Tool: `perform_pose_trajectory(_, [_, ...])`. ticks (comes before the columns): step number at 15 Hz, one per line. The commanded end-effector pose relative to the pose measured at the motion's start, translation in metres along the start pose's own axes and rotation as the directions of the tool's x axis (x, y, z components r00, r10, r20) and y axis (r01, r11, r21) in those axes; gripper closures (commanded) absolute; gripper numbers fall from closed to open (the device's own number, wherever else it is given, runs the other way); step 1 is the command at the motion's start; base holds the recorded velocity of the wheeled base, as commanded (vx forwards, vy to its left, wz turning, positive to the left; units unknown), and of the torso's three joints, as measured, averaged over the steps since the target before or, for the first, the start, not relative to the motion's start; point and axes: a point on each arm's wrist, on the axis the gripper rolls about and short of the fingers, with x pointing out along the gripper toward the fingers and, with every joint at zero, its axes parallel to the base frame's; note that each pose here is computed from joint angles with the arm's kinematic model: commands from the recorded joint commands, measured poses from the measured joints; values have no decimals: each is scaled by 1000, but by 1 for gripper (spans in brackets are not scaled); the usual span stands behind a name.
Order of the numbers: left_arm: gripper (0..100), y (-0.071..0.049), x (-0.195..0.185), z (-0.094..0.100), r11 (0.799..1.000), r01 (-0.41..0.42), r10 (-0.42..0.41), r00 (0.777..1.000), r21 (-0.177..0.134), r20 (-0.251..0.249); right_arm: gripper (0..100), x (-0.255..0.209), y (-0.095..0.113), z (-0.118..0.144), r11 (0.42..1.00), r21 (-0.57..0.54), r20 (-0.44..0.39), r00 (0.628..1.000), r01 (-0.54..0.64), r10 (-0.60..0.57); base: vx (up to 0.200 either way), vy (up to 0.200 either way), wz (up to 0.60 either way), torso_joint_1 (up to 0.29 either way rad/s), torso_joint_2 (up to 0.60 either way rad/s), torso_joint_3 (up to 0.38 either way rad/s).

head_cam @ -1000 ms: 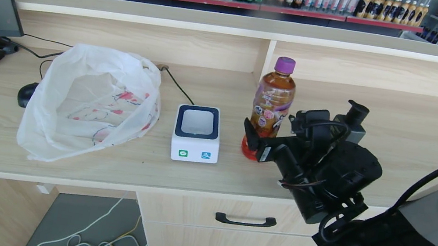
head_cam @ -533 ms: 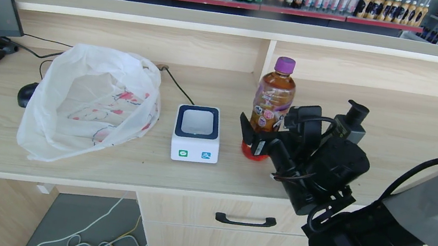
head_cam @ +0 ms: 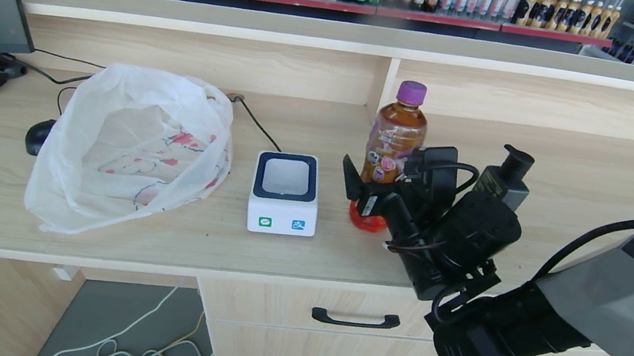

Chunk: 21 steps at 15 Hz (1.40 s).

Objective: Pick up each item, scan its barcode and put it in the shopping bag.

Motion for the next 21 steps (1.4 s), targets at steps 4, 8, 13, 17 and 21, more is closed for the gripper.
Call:
perform_pose_trajectory(4, [0,0,0,0,1000,0,0,1000,0,1,0,2,-3,-1,1000,-3,1,1000,8,-8,0,0,0,0,0,0])
perform_pose_trajectory(8, [0,0,0,0,1000,0,0,1000,0,1,0,3,-4,-3,1000,-4,-1,1000,10,-10,0,0,0,0,0,0])
perform_pose_trajectory(13, [0,0,0,0,1000,0,0,1000,0,1,100,4,-9,-3,1000,-5,1,1000,21,-21,0,0,0,0,0,0])
perform_pose_trajectory(17, [0,0,0,0,1000,0,0,1000,0,1,100,9,-9,8,1000,5,40,999,25,-25,0,0,0,0,0,0])
perform_pose_trajectory(21, [0,0,0,0,1000,0,0,1000,0,1,100,8,-17,33,999,26,98,995,30,-32,0,0,0,0,0,0])
